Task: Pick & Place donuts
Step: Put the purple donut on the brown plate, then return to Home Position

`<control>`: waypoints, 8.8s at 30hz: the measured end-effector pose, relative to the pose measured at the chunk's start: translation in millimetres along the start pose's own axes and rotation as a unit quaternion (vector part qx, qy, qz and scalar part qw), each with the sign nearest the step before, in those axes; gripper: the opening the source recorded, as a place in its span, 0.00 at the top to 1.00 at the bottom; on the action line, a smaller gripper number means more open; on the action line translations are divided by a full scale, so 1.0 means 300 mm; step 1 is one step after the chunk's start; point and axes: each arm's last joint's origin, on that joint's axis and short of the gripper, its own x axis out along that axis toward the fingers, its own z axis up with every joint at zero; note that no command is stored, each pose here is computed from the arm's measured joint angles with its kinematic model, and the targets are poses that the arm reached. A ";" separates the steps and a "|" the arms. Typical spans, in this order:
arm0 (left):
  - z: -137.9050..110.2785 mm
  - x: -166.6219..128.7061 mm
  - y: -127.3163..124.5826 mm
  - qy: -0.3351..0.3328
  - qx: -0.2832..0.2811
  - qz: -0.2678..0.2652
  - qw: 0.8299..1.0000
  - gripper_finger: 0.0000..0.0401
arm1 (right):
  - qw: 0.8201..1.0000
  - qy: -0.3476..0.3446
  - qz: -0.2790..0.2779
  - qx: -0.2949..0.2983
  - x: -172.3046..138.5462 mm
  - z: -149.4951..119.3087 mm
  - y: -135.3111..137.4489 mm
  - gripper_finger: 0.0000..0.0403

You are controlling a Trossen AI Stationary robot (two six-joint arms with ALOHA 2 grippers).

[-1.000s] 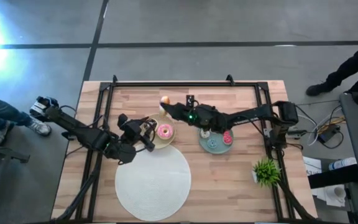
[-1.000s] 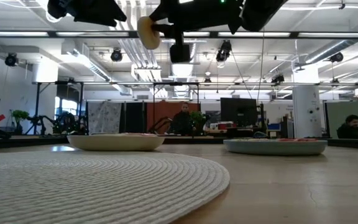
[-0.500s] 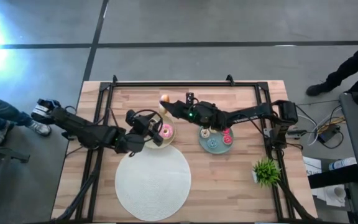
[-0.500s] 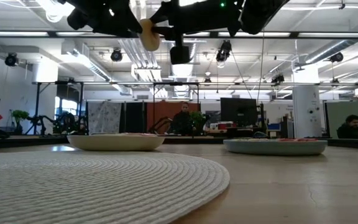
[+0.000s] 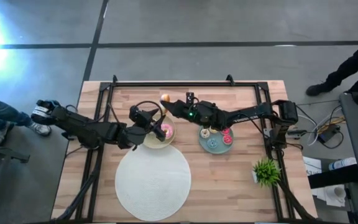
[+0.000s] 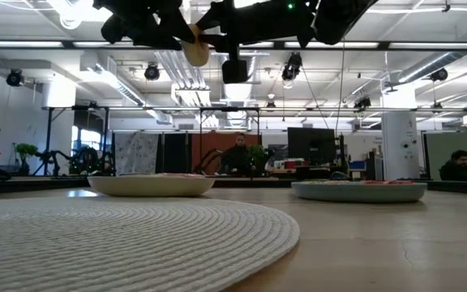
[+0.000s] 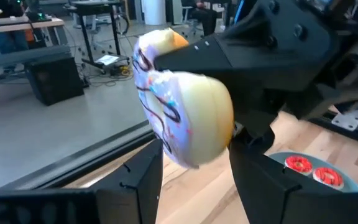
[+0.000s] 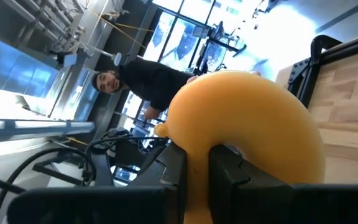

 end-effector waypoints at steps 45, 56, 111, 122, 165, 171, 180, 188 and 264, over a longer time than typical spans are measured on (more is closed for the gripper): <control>-0.045 0.046 0.060 0.076 0.138 0.013 0.987 0.99 | 0.988 0.155 -0.011 -0.017 -0.002 0.027 -0.023 0.43; -0.119 0.011 0.138 0.173 0.267 0.057 0.946 0.99 | 0.943 0.297 -0.125 -0.078 -0.134 0.079 0.026 0.41; -0.372 0.006 0.033 0.400 0.337 -0.113 0.845 0.57 | 0.951 0.173 -0.221 -0.127 -0.379 0.209 0.099 0.44; -0.202 -0.080 0.104 0.375 0.227 -0.167 0.883 0.57 | 0.949 0.186 -0.214 -0.139 -0.379 0.207 0.100 0.44; -0.261 -0.180 0.424 0.091 -0.169 -0.510 0.838 0.57 | 0.953 0.166 0.045 -0.250 -0.663 0.286 -0.034 0.44; -0.306 -0.197 0.456 0.069 -0.176 -0.518 0.834 0.57 | 0.934 0.178 0.118 -0.286 -0.755 0.287 -0.053 0.44; -0.386 -0.195 0.479 0.058 -0.185 -0.513 0.836 0.57 | 0.933 0.172 0.125 -0.290 -0.844 0.276 -0.135 0.44; -0.410 -0.188 0.483 0.063 -0.157 -0.491 0.855 0.57 | 0.914 0.136 0.213 -0.317 -0.899 0.264 -0.183 0.44; -0.394 -0.207 0.503 0.035 -0.187 -0.499 0.845 0.57 | 0.887 0.139 0.342 -0.277 -1.069 0.254 -0.179 0.44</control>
